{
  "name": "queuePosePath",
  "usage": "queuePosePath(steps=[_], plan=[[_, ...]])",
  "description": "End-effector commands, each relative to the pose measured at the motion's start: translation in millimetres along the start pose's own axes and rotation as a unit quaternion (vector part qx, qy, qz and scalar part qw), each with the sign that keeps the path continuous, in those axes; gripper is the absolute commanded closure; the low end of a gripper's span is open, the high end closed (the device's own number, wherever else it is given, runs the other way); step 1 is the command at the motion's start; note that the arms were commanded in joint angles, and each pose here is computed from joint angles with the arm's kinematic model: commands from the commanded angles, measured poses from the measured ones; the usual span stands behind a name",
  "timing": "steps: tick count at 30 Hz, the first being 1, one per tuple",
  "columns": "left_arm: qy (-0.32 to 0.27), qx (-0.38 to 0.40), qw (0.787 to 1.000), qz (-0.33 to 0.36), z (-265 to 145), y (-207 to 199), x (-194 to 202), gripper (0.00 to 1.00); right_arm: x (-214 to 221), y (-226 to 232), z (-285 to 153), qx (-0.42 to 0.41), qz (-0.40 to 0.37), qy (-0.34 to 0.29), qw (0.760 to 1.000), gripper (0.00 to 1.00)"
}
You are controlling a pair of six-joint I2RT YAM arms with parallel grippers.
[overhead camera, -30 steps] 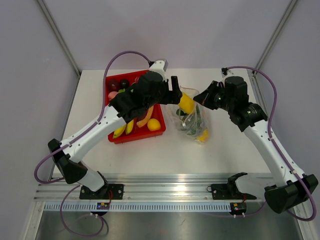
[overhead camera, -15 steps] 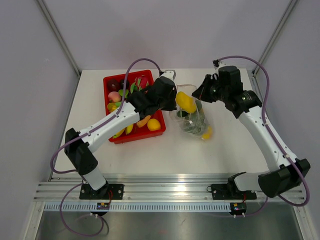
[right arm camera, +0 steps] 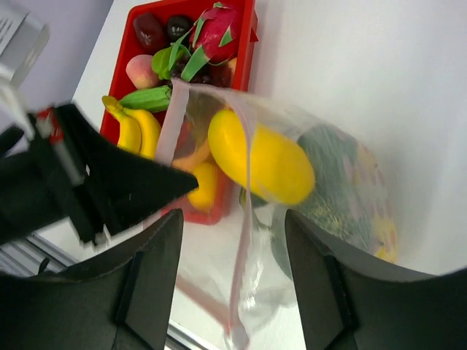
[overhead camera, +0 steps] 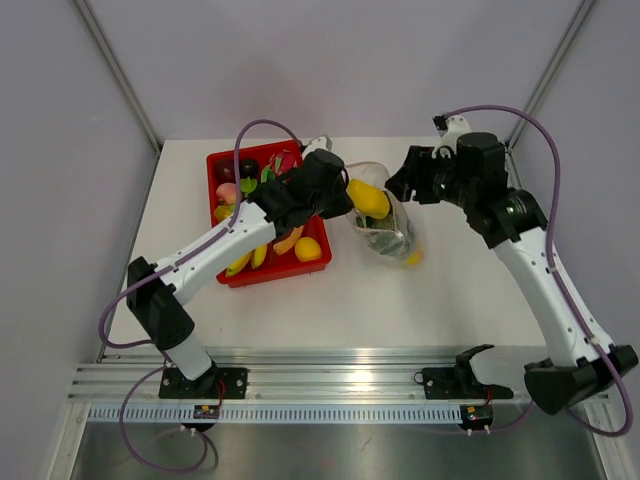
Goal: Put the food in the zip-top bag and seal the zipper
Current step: Adjust the zipper food storage bag at the center of the board.
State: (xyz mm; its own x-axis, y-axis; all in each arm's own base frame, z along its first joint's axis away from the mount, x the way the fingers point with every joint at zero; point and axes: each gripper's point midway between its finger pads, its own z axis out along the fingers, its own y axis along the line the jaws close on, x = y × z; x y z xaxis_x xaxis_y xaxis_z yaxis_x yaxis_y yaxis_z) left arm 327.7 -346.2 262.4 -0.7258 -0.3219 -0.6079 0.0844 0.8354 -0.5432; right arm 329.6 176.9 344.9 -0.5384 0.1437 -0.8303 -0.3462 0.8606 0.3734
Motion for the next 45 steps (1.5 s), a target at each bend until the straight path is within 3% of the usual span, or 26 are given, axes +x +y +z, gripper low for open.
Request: queuePosePath(steps=[1,5,9,12,15,20,34,40,45], plan=[[-0.036,0.001,0.998,-0.057,-6.1,-11.0,-25.5,1.00,-3.9,5.4,-33.5,-0.024,-0.052,-0.070,0.996,0.33],[-0.045,0.001,0.997,-0.067,-6.8,-13.6,-31.0,1.00,27.5,-3.8,-49.4,-0.037,-0.118,-0.096,0.988,0.30],[-0.046,0.001,0.997,-0.070,-6.0,-17.1,-34.1,1.00,52.2,-12.4,-70.2,-0.044,-0.159,-0.159,0.973,0.31],[-0.043,-0.001,0.997,-0.070,-2.5,-18.2,-32.7,1.00,62.7,-13.0,-76.4,-0.054,-0.184,-0.173,0.966,0.33],[-0.049,-0.003,0.996,-0.077,-2.1,-17.1,-35.2,1.00,85.9,-22.9,-65.4,-0.052,-0.185,-0.155,0.969,0.36],[-0.047,-0.002,0.996,-0.079,0.4,-20.0,-35.9,1.00,86.8,-28.3,-58.6,-0.037,-0.189,-0.143,0.971,0.38],[-0.050,0.002,0.995,-0.087,0.3,-22.4,-36.9,1.00,95.4,-4.4,-20.4,-0.098,-0.168,-0.131,0.972,0.41],[-0.045,0.012,0.995,-0.093,-0.3,-25.5,-34.9,1.00,88.0,1.2,-7.8,-0.110,-0.163,-0.148,0.969,0.56],[-0.051,0.014,0.994,-0.095,-6.5,-24.0,-37.1,1.00,87.0,1.9,-2.8,-0.113,-0.151,-0.154,0.970,0.82]])
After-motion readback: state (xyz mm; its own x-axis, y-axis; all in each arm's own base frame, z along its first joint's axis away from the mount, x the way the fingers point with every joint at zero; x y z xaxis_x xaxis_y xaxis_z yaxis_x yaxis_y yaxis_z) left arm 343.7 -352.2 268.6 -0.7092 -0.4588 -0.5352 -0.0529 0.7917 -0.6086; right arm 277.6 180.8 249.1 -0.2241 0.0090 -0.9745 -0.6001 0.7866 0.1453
